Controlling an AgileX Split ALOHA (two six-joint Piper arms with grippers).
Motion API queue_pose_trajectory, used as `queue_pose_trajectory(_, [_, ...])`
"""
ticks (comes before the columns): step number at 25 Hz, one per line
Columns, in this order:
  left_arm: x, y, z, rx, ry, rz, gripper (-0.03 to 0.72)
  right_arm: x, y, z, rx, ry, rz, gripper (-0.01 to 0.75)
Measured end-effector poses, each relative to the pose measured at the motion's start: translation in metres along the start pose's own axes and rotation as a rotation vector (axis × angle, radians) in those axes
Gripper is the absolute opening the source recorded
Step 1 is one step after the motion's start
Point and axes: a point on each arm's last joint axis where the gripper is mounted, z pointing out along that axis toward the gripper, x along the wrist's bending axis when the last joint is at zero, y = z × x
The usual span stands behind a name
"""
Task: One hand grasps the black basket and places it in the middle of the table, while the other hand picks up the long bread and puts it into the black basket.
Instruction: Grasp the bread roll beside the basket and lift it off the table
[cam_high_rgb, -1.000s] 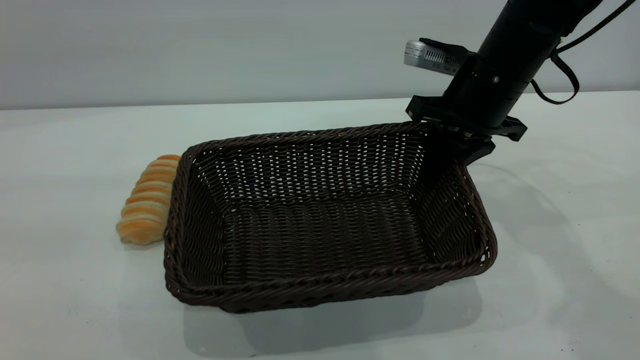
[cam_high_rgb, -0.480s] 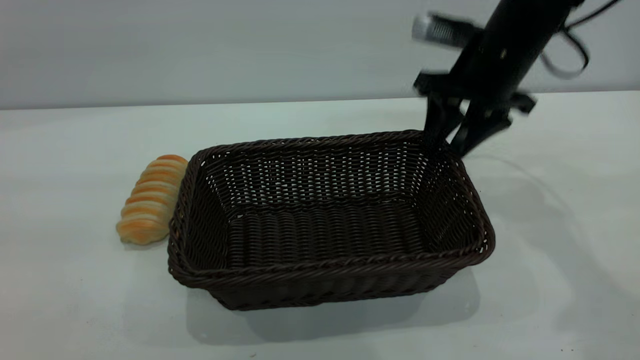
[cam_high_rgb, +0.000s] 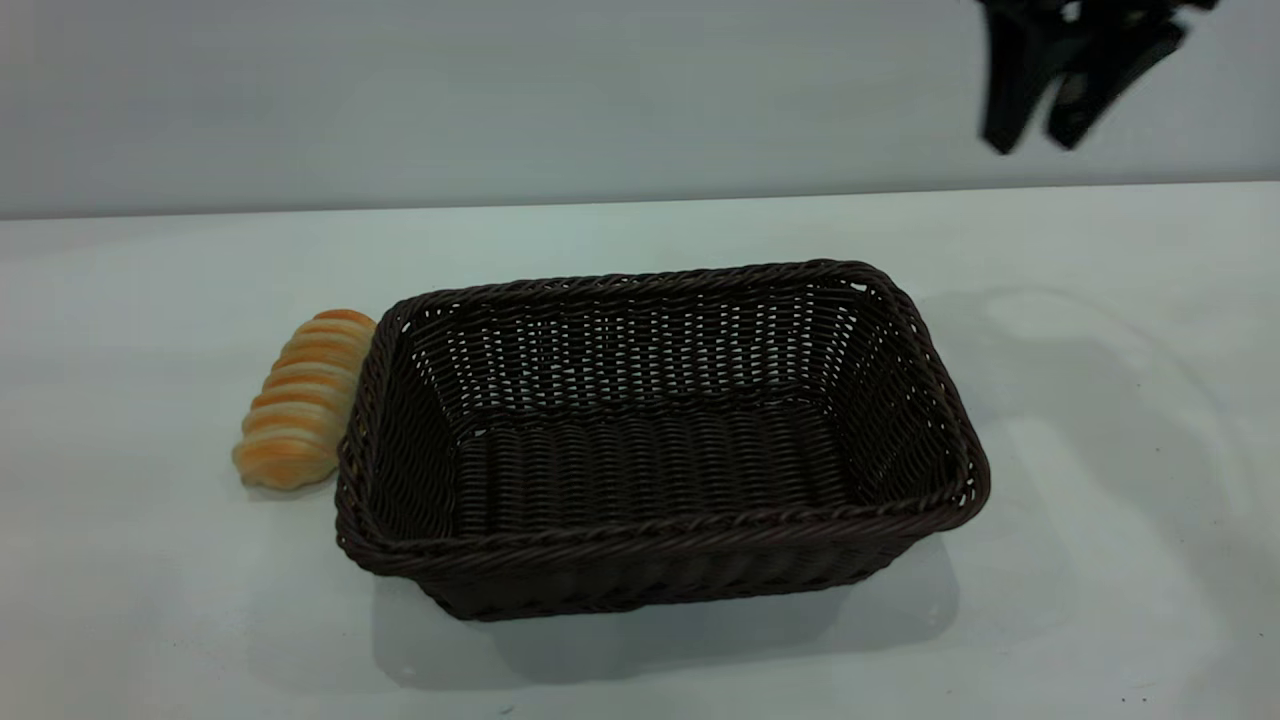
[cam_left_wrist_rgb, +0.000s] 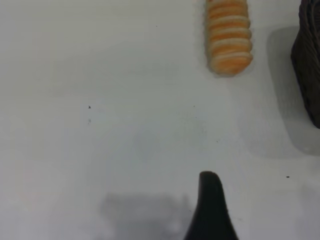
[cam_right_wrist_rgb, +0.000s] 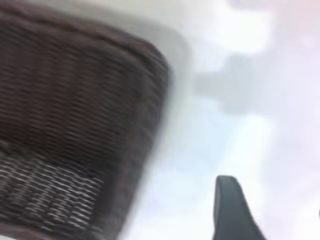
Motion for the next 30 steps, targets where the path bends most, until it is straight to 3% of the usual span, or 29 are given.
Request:
queue_pose_trajectory(3, [0.000, 0.002, 0.004, 0.025, -0.002, -0.002, 0.590, -0.007, -0.004, -0.012, 0.006, -0.102, 0.008, 0.435])
queue_pose_trajectory(6, [0.000, 0.012, 0.012, 0.063, -0.002, -0.002, 0.590, -0.006, -0.012, -0.030, -0.011, -0.136, 0.027, 0.435])
queue_pose_trajectory(15, [0.002, 0.064, 0.058, 0.154, -0.012, 0.055, 0.590, 0.021, -0.080, -0.094, -0.053, -0.111, 0.042, 0.435])
queue_pose_trajectory(22, [-0.004, 0.089, 0.142, 0.256, -0.124, 0.146, 0.590, 0.049, -0.136, -0.125, -0.099, -0.071, 0.019, 0.435])
queue_pose_trajectory(30, [-0.009, 0.088, 0.245, 0.337, -0.263, 0.317, 0.590, 0.084, -0.165, -0.142, -0.149, -0.041, -0.078, 0.435])
